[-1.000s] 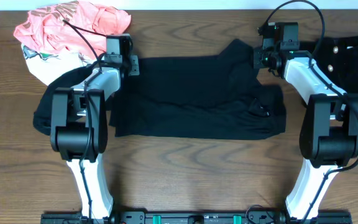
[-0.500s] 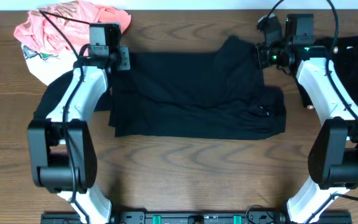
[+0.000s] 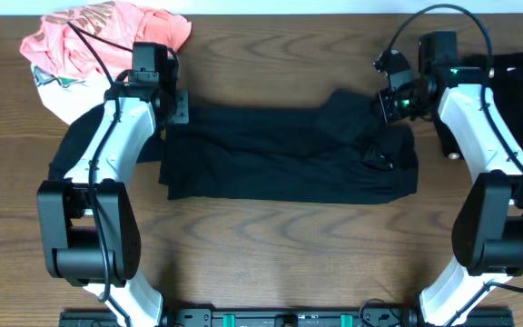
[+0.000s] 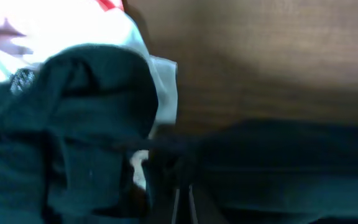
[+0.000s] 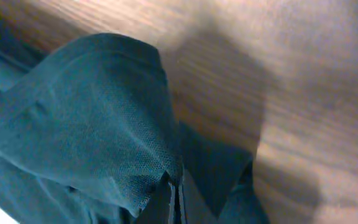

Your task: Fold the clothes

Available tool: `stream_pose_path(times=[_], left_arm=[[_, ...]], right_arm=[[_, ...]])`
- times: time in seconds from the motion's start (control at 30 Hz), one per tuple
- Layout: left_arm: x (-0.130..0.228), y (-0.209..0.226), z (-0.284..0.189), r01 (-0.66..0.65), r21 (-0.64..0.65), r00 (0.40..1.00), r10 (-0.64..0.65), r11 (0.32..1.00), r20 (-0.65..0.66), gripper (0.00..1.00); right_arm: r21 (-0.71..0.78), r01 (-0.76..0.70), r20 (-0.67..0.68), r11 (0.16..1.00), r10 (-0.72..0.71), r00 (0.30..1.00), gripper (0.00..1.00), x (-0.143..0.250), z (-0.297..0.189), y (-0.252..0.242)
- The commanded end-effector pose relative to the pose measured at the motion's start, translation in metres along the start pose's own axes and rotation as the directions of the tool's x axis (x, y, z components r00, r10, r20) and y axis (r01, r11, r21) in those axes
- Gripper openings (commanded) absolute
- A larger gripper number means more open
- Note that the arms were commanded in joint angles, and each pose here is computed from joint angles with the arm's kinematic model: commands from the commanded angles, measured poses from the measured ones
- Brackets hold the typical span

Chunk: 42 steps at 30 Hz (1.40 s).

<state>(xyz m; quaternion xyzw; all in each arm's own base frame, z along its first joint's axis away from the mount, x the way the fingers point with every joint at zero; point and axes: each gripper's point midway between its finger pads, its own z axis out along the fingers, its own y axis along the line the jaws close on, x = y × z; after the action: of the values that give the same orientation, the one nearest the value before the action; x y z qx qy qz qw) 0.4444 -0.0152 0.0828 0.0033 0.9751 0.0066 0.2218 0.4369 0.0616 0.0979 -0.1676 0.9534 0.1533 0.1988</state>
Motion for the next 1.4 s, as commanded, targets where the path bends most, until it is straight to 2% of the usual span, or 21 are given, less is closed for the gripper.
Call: stream_pose_path(times=[0.0,0.07,0.13,0.17,0.43,0.6,0.77,0.8,0.83,0.87,1.0,1.03,1.1,1.2,1.3,1.37], left_arm=[[0.005,0.007,-0.003,-0.009,-0.017,1.0,0.009,1.0,-0.016,0.06],[0.007,0.007,-0.003,-0.01,-0.018,1.0,0.009,1.0,-0.027,0.06],[0.01,0.007,-0.003,-0.01,-0.018,0.999,0.01,1.0,-0.039,0.06],[0.012,0.007,-0.003,-0.011,-0.018,0.999,0.01,1.0,-0.046,0.06],[0.021,0.007,-0.004,-0.012,-0.018,0.996,0.011,1.0,-0.084,0.07],[0.03,0.006,-0.005,-0.015,-0.016,0.993,0.013,1.0,-0.119,0.07],[0.049,0.007,-0.008,-0.015,-0.017,0.981,0.011,1.0,-0.194,0.08],[0.053,0.007,-0.009,-0.016,-0.016,0.978,0.012,1.0,-0.21,0.16],[0.056,0.006,-0.009,-0.016,-0.013,0.974,0.012,1.0,-0.226,0.33],[0.061,0.006,-0.01,-0.015,-0.01,0.97,0.012,1.0,-0.243,0.44],[0.07,0.004,-0.013,-0.019,-0.006,0.959,0.017,1.0,-0.281,0.8],[0.071,0.005,-0.013,-0.019,-0.006,0.958,0.017,1.0,-0.285,0.86],[0.072,0.005,-0.014,-0.019,-0.006,0.957,0.016,1.0,-0.29,0.89],[0.073,0.003,-0.015,0.017,-0.01,0.956,-0.019,1.0,-0.292,0.89],[0.072,-0.007,-0.017,0.037,0.047,0.957,-0.022,0.998,-0.289,0.89],[0.071,-0.013,-0.019,0.047,0.083,0.958,-0.021,0.995,-0.287,0.89]], right_arm=[[0.008,-0.009,-0.005,1.0,0.009,1.0,0.09,0.003,-0.007,-0.006],[0.02,-0.014,-0.023,1.0,0.015,1.0,0.25,0.007,-0.007,-0.008],[0.032,-0.017,-0.037,0.999,0.018,0.999,0.47,0.01,-0.007,-0.01],[0.038,-0.018,-0.042,0.999,0.02,0.999,0.52,0.011,-0.007,-0.011],[0.047,-0.012,-0.029,0.999,0.013,1.0,0.49,0.008,-0.007,-0.013],[-0.036,0.018,0.058,0.999,-0.016,0.998,0.47,-0.013,-0.006,0.002],[-0.053,0.049,0.098,0.997,-0.043,0.994,0.49,-0.024,-0.005,0.01],[-0.055,0.051,0.098,0.997,-0.045,0.994,0.5,-0.024,-0.005,0.011],[-0.057,0.054,0.098,0.997,-0.048,0.994,0.52,-0.024,-0.005,0.013],[-0.059,0.054,0.097,0.997,-0.048,0.994,0.54,-0.024,-0.005,0.013],[-0.073,0.022,0.1,0.997,-0.015,0.995,0.6,-0.025,-0.005,0.015],[-0.087,0.013,0.102,0.996,-0.004,0.995,0.61,-0.026,-0.005,0.018],[-0.12,-0.013,0.107,0.993,0.026,0.994,0.62,-0.027,-0.007,0.023],[-0.137,-0.043,0.101,0.99,0.057,0.993,0.57,-0.03,-0.016,0.027],[-0.152,-0.033,0.096,0.988,0.048,0.994,0.5,-0.035,-0.024,0.037],[-0.141,-0.018,0.078,0.99,0.029,0.997,0.5,-0.035,-0.023,0.045]])
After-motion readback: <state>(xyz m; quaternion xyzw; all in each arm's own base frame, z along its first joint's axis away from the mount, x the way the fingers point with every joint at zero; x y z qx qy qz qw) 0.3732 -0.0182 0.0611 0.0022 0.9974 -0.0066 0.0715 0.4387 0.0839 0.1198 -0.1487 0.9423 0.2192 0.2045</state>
